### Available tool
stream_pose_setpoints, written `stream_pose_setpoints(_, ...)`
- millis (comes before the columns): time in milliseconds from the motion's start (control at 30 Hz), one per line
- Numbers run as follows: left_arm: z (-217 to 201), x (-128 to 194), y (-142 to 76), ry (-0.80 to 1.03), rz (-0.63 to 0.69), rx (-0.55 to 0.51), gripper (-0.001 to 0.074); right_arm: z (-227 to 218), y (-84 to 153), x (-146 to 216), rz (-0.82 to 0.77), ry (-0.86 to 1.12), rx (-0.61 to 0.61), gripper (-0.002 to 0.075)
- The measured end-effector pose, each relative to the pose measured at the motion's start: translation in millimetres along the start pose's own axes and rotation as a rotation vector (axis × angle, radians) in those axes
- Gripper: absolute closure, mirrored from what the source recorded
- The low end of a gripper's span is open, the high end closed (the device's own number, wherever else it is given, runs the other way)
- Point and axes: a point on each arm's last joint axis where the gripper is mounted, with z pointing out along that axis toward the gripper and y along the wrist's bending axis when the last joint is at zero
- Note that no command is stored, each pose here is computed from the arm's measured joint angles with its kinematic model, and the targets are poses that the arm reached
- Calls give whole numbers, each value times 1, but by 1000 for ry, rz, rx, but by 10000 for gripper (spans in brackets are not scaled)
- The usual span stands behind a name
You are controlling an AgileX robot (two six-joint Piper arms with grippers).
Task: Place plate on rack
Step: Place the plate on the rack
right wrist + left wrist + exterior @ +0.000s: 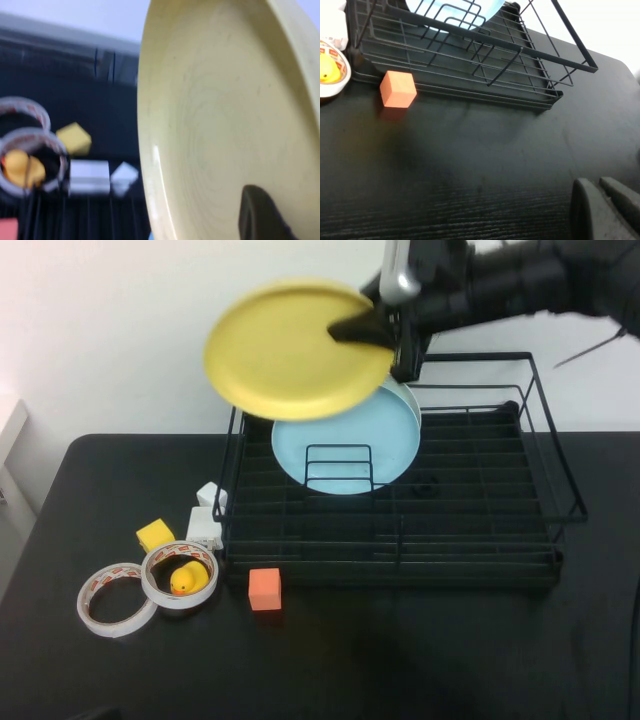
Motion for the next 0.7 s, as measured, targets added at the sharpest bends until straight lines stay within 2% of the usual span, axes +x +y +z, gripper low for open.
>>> stream_pose_setpoints(100,0,0,0,0,-2,0,735,11,-3,33,52,40,1,591)
stream_pose_setpoints(267,0,0,0,0,-4,0,735,15,-7,67,105,81,12,591)
stream_pose_setpoints(400,0,1,0,2,-5,-1,735,16,-11,74,115,96,52,591)
stream_pose_setpoints(700,0,3,1,31,-5,-4,735,22,-5,85,123,111,8,591)
